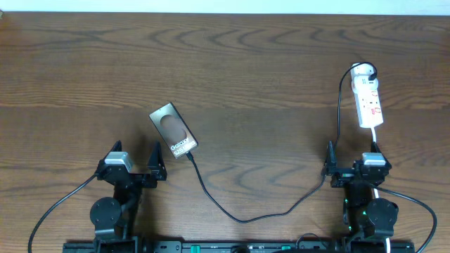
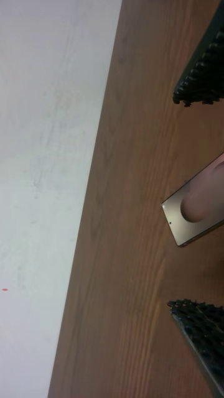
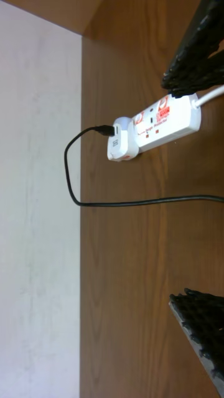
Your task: Plug charger to phone and switch on socket
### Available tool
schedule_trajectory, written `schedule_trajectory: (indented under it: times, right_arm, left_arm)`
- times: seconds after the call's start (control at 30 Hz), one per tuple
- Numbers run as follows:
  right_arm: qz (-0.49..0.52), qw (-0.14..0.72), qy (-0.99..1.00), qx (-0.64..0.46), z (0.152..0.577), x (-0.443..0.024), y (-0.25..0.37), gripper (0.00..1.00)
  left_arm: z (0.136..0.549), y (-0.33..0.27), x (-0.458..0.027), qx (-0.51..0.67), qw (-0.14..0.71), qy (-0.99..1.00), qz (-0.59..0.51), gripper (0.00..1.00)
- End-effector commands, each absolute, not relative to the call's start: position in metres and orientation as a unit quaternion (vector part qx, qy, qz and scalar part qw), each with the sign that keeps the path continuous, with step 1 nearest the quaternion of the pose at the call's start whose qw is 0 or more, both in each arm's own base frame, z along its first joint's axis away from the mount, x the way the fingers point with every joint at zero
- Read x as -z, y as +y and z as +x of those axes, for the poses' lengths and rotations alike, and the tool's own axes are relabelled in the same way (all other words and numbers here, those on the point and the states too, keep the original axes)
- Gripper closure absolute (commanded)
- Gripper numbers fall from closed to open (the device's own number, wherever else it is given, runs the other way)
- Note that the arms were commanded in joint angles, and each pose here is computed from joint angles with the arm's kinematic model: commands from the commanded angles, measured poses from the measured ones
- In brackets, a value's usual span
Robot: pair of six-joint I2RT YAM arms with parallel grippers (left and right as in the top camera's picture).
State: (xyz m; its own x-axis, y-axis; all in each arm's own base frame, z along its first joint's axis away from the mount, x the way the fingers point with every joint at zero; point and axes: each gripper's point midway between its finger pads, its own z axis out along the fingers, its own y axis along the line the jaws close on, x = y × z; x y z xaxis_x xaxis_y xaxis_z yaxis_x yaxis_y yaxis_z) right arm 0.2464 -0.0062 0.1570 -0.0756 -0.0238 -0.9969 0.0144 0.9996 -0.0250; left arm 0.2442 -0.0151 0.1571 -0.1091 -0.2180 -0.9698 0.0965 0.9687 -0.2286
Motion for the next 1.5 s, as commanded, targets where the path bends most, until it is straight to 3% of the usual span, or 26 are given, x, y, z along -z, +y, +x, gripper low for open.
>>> schedule_trajectory:
  times: [0.0,1.47]
  right_arm:
    - [-0.029,0.679,0.733,0.031,0.2461,-0.1564,-0.0036,0.01]
    - [-0.028,0.679,0.732,0.037,0.2461,-0.1567,-0.0059,0.01]
  left_arm:
    - [0.243,-0.0174,-0.1419,0.117,0.648,0.752,-0.035,0.02]
    - [0.243,-0.0174,-0.1419,0.117,0.648,0.752,-0.035,0.02]
